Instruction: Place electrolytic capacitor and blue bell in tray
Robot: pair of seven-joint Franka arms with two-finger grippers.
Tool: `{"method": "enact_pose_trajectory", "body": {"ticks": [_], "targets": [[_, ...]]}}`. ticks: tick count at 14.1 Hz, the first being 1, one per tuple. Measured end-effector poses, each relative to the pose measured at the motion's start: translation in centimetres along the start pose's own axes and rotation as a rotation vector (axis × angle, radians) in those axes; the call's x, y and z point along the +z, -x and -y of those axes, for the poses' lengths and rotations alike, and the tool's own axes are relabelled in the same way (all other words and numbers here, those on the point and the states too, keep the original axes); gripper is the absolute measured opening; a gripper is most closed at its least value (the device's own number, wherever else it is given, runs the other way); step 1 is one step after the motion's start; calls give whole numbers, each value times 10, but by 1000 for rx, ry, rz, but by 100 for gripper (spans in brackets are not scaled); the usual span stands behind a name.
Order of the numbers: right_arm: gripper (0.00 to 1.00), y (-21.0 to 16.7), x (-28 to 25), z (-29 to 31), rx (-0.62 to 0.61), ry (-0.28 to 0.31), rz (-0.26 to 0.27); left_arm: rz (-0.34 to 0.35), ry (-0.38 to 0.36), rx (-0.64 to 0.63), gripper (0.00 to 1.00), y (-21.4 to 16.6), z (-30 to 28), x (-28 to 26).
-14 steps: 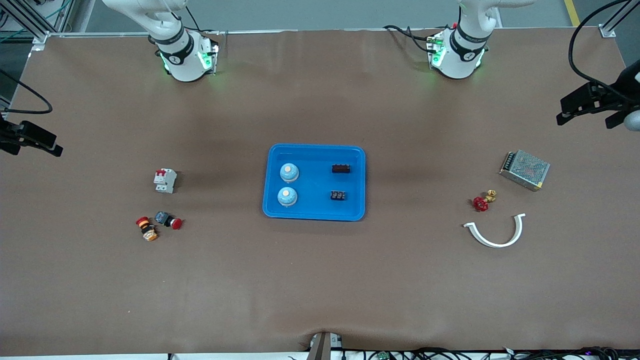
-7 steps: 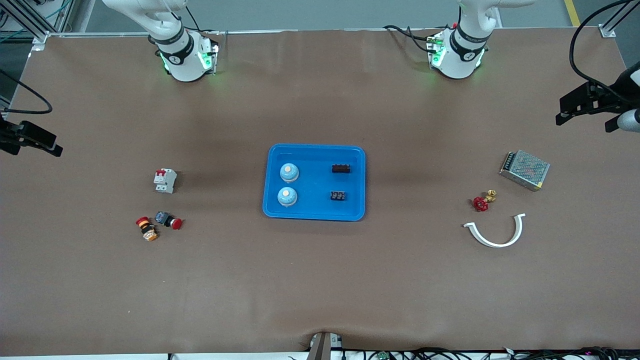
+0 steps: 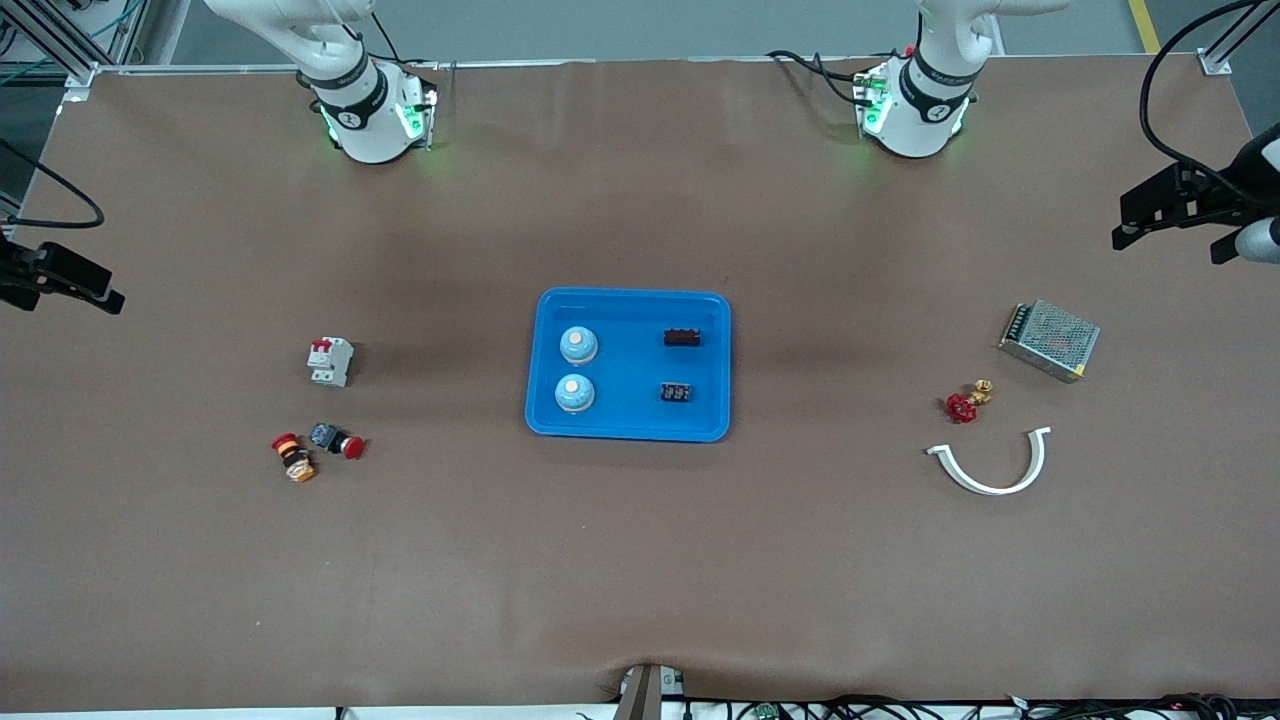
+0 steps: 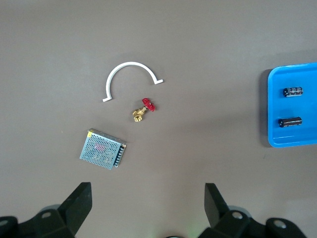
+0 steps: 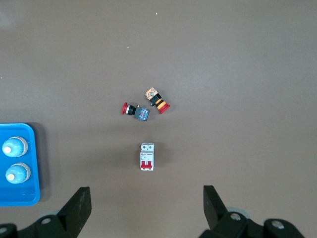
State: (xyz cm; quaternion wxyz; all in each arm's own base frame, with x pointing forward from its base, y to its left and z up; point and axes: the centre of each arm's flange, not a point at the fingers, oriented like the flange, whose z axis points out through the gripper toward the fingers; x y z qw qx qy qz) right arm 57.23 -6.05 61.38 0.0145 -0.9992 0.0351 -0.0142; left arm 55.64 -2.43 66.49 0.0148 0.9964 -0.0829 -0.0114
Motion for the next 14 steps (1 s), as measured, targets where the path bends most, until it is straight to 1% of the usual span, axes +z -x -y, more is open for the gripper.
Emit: {"method": "enact_pose_trajectory", "body": {"ticks": [11, 14], "targets": [[100, -1, -1, -3, 6, 1, -8, 2, 0, 0, 100, 0, 0, 0], [100, -1, -1, -4, 7, 1, -8, 3, -15, -4, 100, 1, 2, 0]]}}
